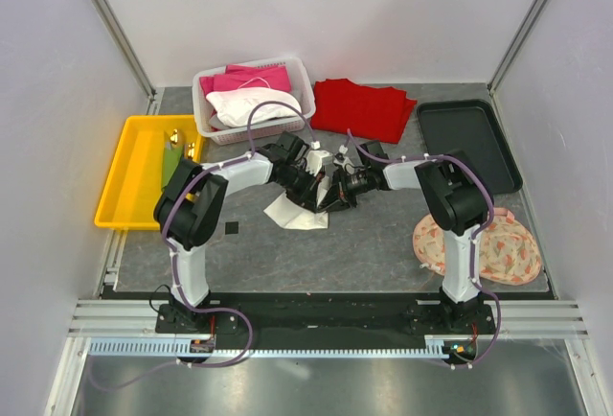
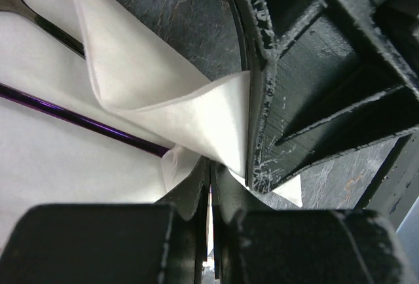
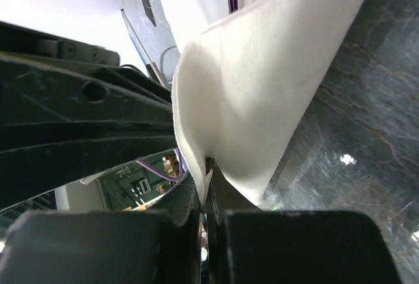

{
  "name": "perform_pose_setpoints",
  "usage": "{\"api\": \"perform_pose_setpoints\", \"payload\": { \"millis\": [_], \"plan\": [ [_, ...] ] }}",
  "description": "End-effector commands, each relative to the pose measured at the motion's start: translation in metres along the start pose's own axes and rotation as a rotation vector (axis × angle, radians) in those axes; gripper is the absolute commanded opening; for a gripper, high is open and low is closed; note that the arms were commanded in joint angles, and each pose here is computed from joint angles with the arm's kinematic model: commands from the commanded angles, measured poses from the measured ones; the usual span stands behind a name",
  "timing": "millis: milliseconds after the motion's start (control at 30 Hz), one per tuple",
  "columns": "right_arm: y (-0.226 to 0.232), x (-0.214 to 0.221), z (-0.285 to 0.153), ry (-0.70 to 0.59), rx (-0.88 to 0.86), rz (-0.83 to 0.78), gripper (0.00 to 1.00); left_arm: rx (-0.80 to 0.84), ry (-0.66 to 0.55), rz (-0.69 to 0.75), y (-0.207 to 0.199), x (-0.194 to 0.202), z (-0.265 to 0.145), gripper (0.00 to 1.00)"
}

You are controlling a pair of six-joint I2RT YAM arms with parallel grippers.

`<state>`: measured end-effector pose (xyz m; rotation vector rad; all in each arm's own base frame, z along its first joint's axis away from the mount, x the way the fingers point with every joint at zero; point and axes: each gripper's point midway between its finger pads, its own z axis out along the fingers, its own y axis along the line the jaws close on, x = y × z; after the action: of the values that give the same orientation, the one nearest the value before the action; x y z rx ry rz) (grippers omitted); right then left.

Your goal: Place the utensils on the paper napkin and roll it up

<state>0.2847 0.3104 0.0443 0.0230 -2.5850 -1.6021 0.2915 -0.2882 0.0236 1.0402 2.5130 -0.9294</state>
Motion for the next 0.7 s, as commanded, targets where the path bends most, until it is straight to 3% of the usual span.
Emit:
{"api": "perform_pose_setpoints", "payload": {
  "millis": [0, 267, 667],
  "plan": [
    [-0.005, -0.002, 0.005, -0.008, 0.006, -0.009, 0.03, 0.011, -0.072, 0.039, -0.011, -0.018, -0.021, 0.06],
    [-0.015, -0.001, 0.006, -0.006, 0.043, 0.001, 0.02, 0.010, -0.078, 0.055, -0.022, -0.012, -0.039, 0.08],
    [-0.004, -0.004, 0.003, -0.014, 0.026, -0.024, 0.03, -0.022, 0.000, -0.042, 0.003, 0.019, -0.027, 0.06]
  ]
}}
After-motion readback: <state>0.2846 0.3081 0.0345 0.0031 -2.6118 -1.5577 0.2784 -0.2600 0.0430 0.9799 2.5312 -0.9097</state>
